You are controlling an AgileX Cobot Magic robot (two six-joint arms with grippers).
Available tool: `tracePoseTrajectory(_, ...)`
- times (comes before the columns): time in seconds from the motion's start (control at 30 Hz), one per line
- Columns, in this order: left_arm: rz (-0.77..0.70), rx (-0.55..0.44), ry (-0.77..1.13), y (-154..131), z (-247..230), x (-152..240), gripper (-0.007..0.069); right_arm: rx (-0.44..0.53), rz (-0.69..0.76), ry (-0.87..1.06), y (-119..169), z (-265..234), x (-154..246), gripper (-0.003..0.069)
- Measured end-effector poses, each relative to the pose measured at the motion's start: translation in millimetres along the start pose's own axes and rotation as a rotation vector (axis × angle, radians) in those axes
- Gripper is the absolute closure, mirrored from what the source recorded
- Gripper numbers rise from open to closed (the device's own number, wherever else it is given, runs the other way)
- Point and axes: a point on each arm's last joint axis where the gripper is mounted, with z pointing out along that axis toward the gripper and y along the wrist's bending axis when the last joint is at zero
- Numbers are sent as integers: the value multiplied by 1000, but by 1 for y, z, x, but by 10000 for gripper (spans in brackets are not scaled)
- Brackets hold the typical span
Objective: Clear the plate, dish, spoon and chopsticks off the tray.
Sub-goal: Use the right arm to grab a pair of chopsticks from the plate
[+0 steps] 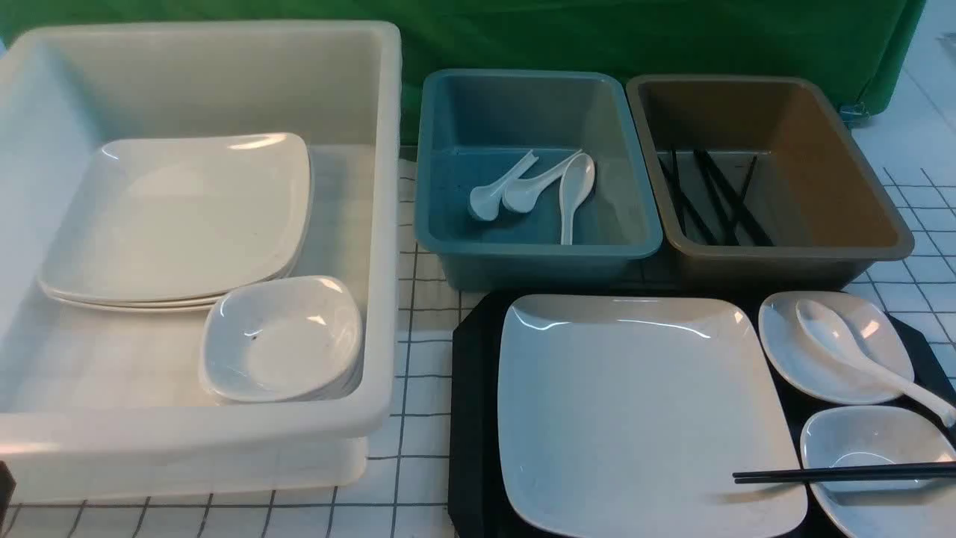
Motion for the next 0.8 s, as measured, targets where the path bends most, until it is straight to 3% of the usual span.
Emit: tracePoseTrajectory(0.8, 1, 0, 0, 0, 0, 0, 620, 0, 0, 0, 0, 0, 0, 411)
